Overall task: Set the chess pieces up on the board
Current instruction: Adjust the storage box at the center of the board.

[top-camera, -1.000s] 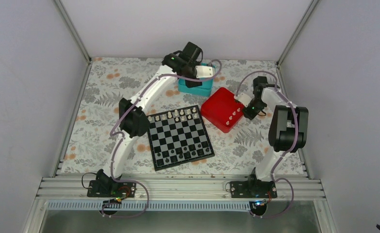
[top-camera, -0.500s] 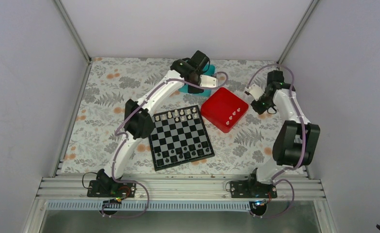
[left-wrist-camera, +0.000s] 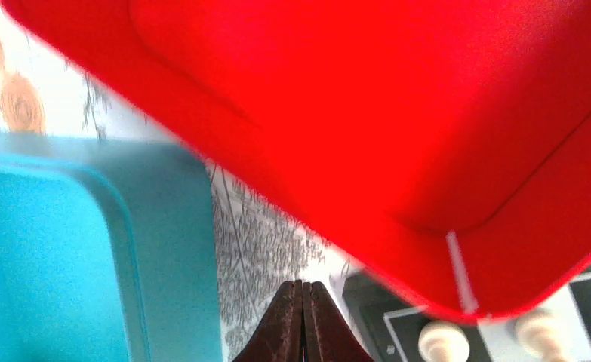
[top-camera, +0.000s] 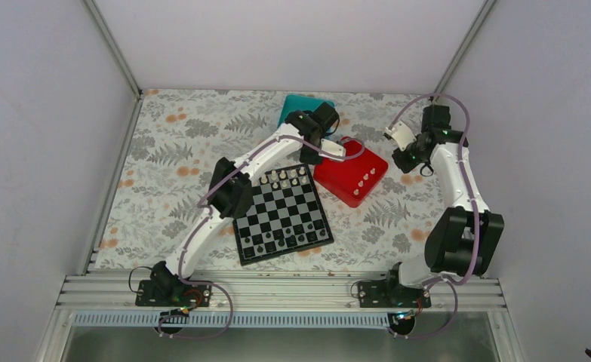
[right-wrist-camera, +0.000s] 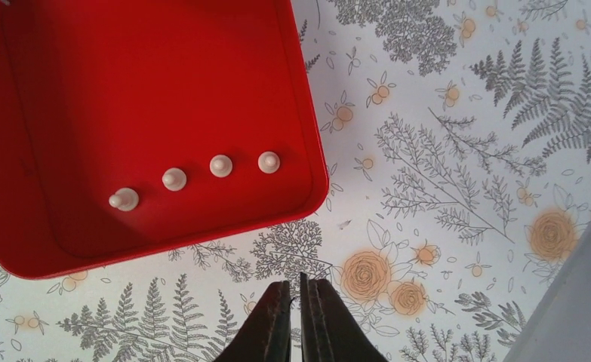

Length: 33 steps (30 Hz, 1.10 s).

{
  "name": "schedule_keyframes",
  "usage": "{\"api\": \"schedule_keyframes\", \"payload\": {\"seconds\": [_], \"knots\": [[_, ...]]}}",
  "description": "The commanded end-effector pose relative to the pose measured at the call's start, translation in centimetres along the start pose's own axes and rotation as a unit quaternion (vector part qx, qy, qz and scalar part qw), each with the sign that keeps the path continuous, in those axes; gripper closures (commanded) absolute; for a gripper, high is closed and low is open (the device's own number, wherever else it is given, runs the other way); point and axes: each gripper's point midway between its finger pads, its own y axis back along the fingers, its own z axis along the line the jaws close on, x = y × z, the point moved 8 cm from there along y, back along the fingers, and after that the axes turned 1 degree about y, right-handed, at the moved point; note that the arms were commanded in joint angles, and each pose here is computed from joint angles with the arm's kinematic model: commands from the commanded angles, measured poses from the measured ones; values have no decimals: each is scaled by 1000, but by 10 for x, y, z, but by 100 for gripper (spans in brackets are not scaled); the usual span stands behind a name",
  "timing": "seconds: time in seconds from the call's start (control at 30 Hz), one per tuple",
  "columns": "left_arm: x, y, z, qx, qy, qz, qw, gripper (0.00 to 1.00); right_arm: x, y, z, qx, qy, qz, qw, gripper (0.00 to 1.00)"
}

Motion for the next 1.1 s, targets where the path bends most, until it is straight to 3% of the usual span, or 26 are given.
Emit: {"api": "schedule_keyframes", "payload": {"seconds": [0.0,0.5,1.07], "knots": [[2,2,0,2,-7,6,1000,98,-5,10,0,4,-16,-28,999,94],[-8,4,-13,21,-23,0,1000,98,35,-44,-9,-10,-67,56,996,96],[-28,4,-39,52,-57,1,997,98,45,-89,-12,-105,-91,67,988,96]]}}
